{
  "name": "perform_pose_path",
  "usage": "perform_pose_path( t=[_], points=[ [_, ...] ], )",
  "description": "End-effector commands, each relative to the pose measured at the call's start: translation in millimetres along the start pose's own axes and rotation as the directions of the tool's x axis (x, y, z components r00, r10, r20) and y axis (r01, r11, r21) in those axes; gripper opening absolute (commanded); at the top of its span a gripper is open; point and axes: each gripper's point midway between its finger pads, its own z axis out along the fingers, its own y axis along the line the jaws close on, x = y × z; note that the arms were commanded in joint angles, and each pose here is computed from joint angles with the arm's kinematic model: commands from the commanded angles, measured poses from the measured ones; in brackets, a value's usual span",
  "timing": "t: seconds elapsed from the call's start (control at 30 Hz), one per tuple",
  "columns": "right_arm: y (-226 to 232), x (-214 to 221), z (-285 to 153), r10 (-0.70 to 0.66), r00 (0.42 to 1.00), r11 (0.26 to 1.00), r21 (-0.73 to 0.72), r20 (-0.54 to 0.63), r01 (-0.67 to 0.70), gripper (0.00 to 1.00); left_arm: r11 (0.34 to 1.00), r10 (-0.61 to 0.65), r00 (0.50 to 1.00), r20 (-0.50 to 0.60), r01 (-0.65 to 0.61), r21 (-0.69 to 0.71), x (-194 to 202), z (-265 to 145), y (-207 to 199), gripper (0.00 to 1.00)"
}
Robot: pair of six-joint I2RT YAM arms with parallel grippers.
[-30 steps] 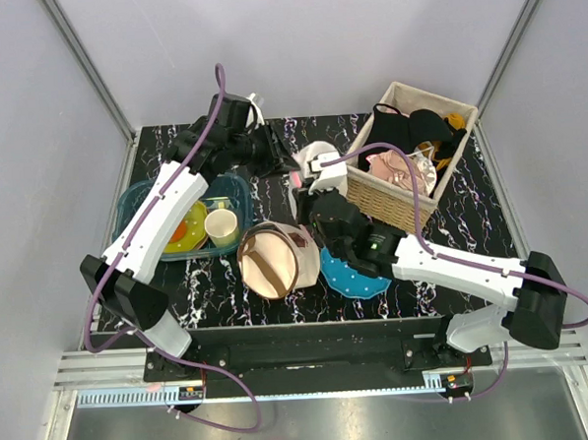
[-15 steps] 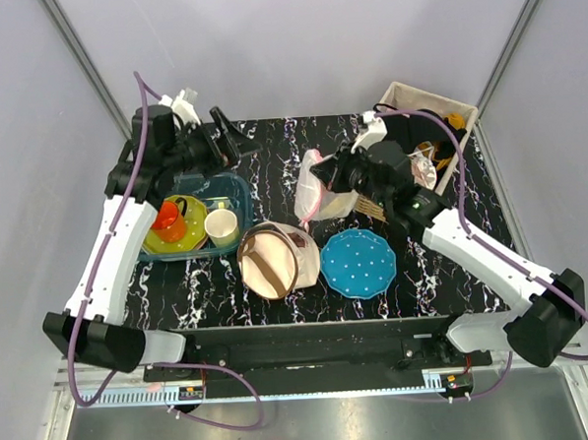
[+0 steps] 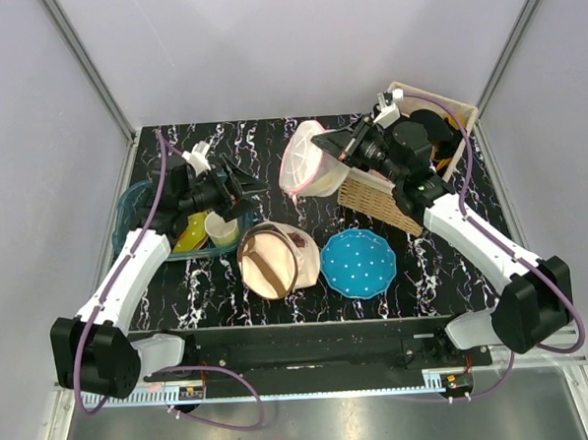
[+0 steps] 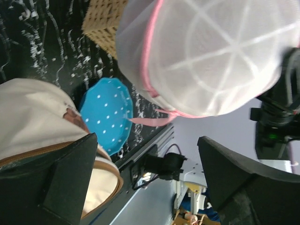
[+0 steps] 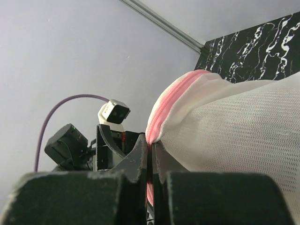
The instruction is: Unzip the laundry bag and remove the bra
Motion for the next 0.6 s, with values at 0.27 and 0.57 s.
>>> perform_pose_path(
  t=[0.27,0.57],
  points=[
    [37,-16,1,0.051,0.998,0.985,-0.167,0.026,-0.045,0.00,0.949,-0.058,0.997,0.043,0.041,0.313,-18,4,-47,0.99],
    [38,-12,3,0.085,0.996,0.978,-0.193,0.005,-0.083,0.00,0.929,-0.081,0.995,0.049,0.058,0.367,-34,13,-56,0.94]
  ],
)
